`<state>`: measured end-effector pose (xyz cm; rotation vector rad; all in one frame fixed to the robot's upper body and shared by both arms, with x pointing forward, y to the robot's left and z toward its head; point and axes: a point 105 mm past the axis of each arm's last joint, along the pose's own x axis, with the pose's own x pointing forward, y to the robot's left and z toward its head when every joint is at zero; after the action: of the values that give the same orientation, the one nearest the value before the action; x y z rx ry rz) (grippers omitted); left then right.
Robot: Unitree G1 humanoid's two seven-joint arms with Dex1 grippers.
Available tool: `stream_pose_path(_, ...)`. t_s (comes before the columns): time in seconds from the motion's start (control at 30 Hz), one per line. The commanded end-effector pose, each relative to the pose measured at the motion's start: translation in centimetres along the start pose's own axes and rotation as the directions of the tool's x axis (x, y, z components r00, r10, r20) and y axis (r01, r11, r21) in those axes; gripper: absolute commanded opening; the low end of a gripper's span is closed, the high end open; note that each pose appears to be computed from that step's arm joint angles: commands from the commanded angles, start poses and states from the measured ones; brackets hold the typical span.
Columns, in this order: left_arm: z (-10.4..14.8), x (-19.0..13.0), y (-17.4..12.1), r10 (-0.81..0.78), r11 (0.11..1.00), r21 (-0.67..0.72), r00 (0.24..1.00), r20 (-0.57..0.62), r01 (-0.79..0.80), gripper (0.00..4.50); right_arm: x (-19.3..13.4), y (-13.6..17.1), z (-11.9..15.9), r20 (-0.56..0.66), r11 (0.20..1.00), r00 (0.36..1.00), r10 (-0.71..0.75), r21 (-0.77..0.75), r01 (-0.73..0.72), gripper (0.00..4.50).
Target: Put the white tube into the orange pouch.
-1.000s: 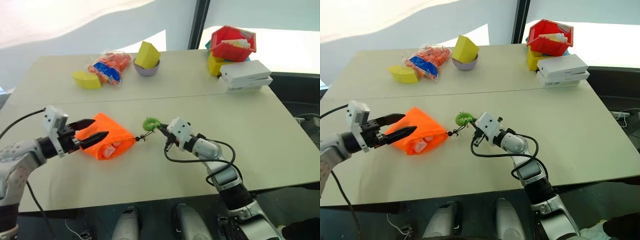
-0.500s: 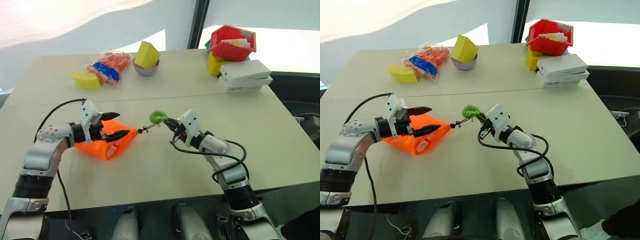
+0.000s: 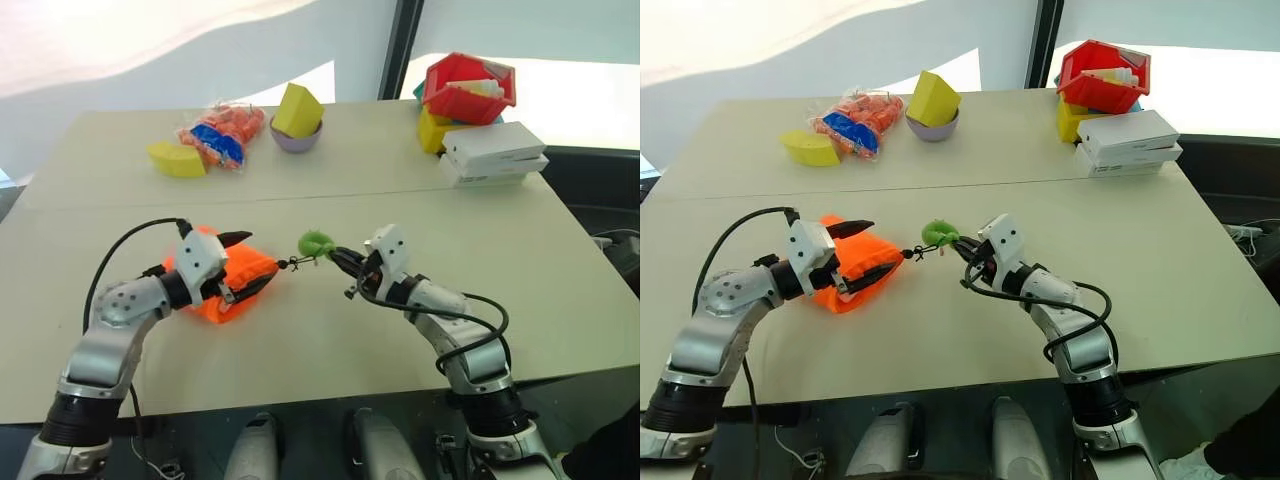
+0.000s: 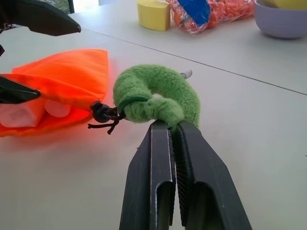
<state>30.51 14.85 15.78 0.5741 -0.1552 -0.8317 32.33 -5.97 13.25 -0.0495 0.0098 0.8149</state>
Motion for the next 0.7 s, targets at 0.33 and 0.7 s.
stream_pose_path(0.33, -0.2, 1.2, -3.1, 0.137, 0.866, 0.485, 0.991, 0.0, -0.12, 4.35, -0.8, 0.9, 2.9, 0.118, 0.994, 0.991, 0.06, 0.082, -0.07, 0.0)
stream_pose_path(0.7, -1.0, 2.5, -2.9, 0.277, 0.835, 0.484, 0.96, 0.043, -0.262, 4.35, -0.9, 1.3, 3.2, 0.128, 0.992, 0.989, 0.078, 0.091, -0.09, 0.0)
